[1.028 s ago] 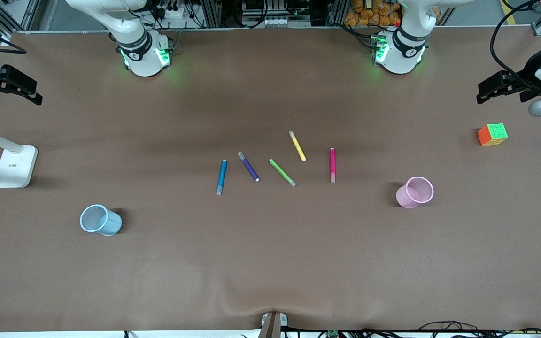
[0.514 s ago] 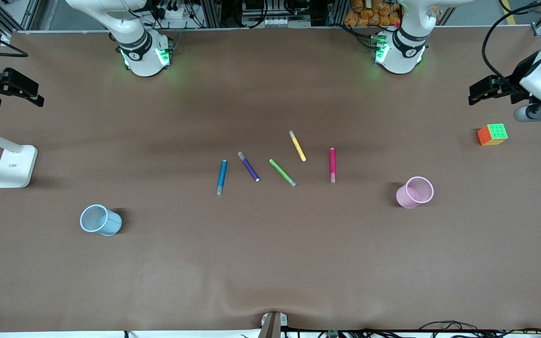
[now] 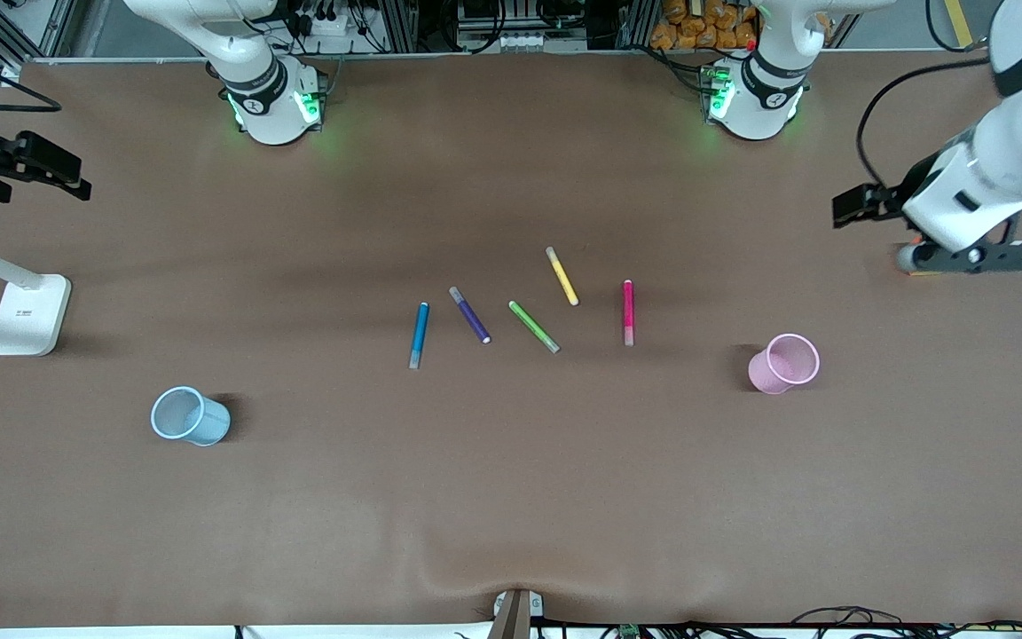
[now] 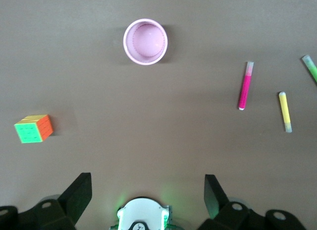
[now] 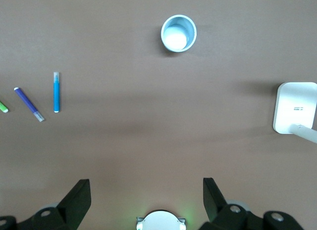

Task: Place pink and blue markers in matching cups
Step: 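Lower the left gripper to the pink marker while the right gripper reaches the blue marker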

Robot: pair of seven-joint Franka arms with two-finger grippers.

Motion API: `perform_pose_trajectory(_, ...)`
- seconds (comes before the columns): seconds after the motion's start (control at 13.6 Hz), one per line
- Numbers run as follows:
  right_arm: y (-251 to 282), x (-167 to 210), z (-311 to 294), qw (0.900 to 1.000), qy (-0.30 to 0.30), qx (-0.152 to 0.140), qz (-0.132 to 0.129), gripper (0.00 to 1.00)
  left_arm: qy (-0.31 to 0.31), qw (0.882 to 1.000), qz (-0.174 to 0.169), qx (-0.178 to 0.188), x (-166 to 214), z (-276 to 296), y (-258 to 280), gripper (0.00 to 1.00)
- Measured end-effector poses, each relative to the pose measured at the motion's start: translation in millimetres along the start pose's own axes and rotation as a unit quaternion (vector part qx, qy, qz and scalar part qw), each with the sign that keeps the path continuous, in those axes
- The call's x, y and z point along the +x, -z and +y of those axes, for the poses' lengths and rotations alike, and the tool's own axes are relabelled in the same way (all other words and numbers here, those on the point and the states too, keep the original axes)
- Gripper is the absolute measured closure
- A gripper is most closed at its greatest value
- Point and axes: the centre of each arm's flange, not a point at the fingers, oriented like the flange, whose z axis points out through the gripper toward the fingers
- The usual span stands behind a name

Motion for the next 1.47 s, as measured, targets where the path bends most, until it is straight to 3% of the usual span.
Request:
perform_pose_trajectory(0.37, -24, 21, -74, 1.000, 0.030, -0.007, -0.001, 0.00, 0.011, 1.000, -0.004, -0.004, 35, 66, -64, 0.00)
perform_pose_trajectory(0.59, -49, 41, -117, 0.999, 0.044, 0.015, 0.002, 0.00, 0.022, 1.000, 0.004, -0.012, 55, 119, -128, 0.00)
perform_pose_trajectory(1.03, -159, 91, -217, 0.998, 0.061, 0.012, -0.015, 0.00, 0.025, 1.000, -0.006, -0.015, 66, 177, -217, 0.00)
perform_pose_trajectory(1.47, -267, 130, -260, 0.999, 0.043, 0.005, -0.016, 0.00, 0.019, 0.999, -0.031, -0.018, 81, 191, -288, 0.00)
